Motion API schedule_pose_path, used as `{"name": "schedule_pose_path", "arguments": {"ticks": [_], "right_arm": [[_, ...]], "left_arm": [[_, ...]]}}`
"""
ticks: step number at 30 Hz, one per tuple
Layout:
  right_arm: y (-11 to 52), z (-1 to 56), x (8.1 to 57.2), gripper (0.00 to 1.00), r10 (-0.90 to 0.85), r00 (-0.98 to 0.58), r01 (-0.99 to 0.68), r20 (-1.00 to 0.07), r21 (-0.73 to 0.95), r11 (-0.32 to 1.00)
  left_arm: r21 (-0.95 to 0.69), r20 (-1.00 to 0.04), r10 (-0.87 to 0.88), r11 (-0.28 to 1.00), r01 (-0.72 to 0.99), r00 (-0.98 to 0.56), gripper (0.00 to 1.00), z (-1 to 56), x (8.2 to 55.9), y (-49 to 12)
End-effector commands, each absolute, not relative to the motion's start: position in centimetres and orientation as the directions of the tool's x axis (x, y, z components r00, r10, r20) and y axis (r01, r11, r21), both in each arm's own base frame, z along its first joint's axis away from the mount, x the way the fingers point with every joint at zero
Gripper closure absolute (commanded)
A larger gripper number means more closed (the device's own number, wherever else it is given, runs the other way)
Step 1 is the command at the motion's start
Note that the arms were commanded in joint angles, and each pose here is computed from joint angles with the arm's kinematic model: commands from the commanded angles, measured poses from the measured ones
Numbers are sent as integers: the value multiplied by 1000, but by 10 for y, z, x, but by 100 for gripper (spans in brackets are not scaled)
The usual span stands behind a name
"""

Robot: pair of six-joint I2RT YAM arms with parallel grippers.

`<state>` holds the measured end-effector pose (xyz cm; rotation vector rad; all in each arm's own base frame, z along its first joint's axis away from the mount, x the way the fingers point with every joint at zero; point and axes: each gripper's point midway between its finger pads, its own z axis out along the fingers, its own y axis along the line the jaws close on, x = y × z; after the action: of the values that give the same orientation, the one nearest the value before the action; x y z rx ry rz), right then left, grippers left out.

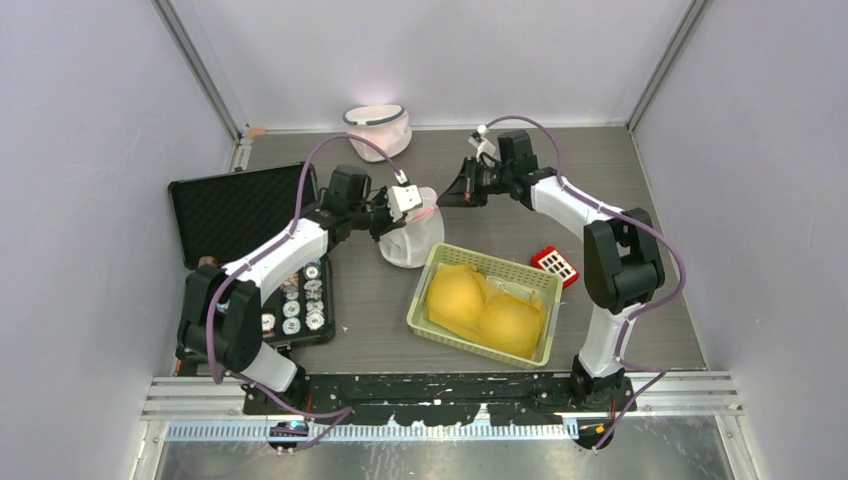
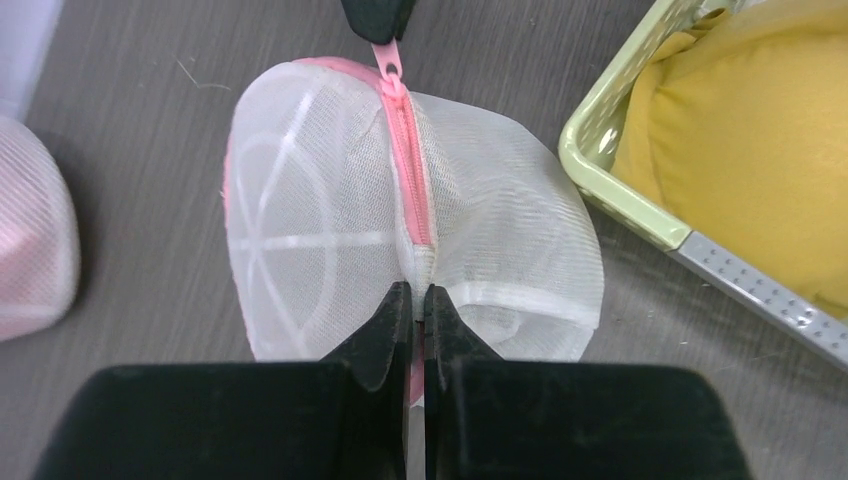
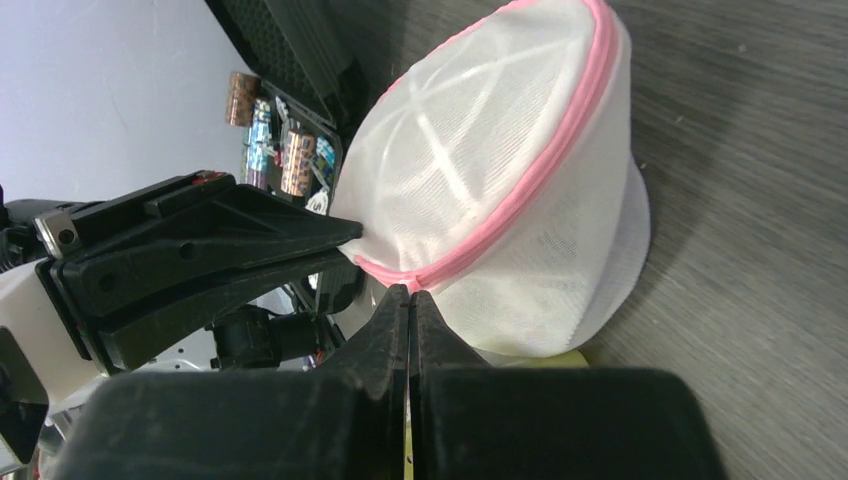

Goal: Unzip the laundry bag and remove the bra
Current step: Unzip the laundry bag at the center of the board.

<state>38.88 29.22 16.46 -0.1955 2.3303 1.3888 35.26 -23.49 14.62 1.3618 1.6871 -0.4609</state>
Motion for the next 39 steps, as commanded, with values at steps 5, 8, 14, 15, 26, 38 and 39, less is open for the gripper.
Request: {"name": "schedule_pose_path", "arguments": {"ticks": [5, 8, 14, 15, 26, 38, 39], "right_arm": [[285, 193, 413, 99, 143, -853, -386, -502, 792, 474], [280, 196, 408, 99, 140, -842, -394, -521, 771, 501], [289, 194, 378, 100, 116, -841, -415, -529, 766, 491], [293, 194, 378, 99, 127, -840, -410, -527, 770, 489], [312, 210, 385, 99, 174, -815, -443, -553, 788, 427], [310, 211, 387, 99, 145, -807, -468, -573, 770, 434], [308, 211, 388, 99, 147, -806, -467, -574, 769, 437]], "left_arm": [[390, -798, 569, 240, 889, 197, 100, 163, 367, -243], [434, -788, 557, 201, 878, 262, 100, 163, 362, -241], [400, -802, 544, 181, 898, 248, 64, 190, 343, -238], [381, -806, 545, 175, 908, 233, 61, 195, 340, -237], [270, -843, 522, 201, 942, 130, 53, 210, 341, -265], [309, -794, 587, 168, 936, 157, 77, 172, 375, -272], [315, -789, 592, 162, 935, 163, 82, 171, 373, -271]]}}
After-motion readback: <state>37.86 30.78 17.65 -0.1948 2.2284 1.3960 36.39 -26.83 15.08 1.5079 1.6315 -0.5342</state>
